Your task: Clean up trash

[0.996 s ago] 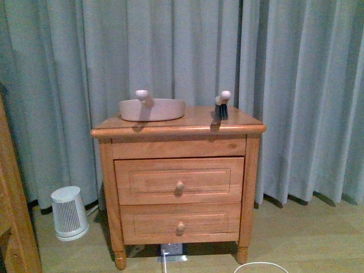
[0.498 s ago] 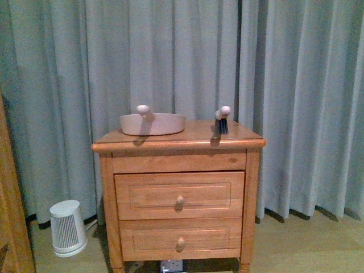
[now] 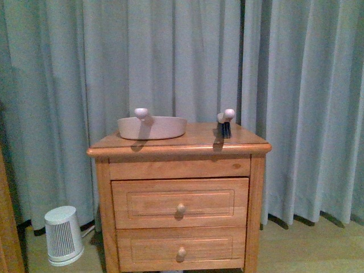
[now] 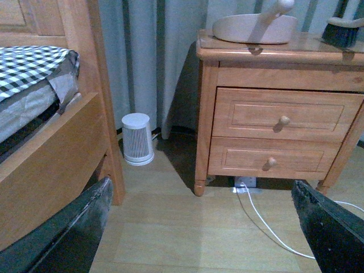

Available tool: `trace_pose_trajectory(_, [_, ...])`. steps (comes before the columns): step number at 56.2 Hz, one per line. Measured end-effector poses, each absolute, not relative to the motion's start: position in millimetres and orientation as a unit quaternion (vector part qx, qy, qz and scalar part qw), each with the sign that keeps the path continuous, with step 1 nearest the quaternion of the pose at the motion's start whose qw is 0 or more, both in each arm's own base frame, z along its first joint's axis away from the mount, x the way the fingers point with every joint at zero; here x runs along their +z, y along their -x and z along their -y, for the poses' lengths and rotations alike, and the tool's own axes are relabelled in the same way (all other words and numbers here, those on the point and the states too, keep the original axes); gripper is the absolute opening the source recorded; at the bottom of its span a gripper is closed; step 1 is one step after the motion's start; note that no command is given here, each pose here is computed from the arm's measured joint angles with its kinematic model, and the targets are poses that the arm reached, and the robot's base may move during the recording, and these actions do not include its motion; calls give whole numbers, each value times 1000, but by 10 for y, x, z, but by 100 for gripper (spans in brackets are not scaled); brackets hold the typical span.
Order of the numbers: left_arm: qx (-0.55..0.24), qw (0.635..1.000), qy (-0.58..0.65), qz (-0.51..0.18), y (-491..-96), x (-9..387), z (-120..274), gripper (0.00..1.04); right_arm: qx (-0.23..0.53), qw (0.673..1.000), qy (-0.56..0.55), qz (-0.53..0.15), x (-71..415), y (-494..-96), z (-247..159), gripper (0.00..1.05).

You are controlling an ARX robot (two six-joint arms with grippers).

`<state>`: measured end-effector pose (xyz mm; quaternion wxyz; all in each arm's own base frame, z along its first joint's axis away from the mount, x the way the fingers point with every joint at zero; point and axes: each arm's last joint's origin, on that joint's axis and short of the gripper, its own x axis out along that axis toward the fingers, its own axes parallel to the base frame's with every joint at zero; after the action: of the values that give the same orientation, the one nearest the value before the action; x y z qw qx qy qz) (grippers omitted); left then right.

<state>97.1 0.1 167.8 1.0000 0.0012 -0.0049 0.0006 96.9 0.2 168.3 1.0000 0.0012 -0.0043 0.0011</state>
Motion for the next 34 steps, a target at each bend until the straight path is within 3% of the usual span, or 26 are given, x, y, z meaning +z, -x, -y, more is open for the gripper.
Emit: trace_pose_trajectory(34, [1,1000,-1,5,-971,1678,-1,97,1,1000,-1,4,1683,-969,-2,97])
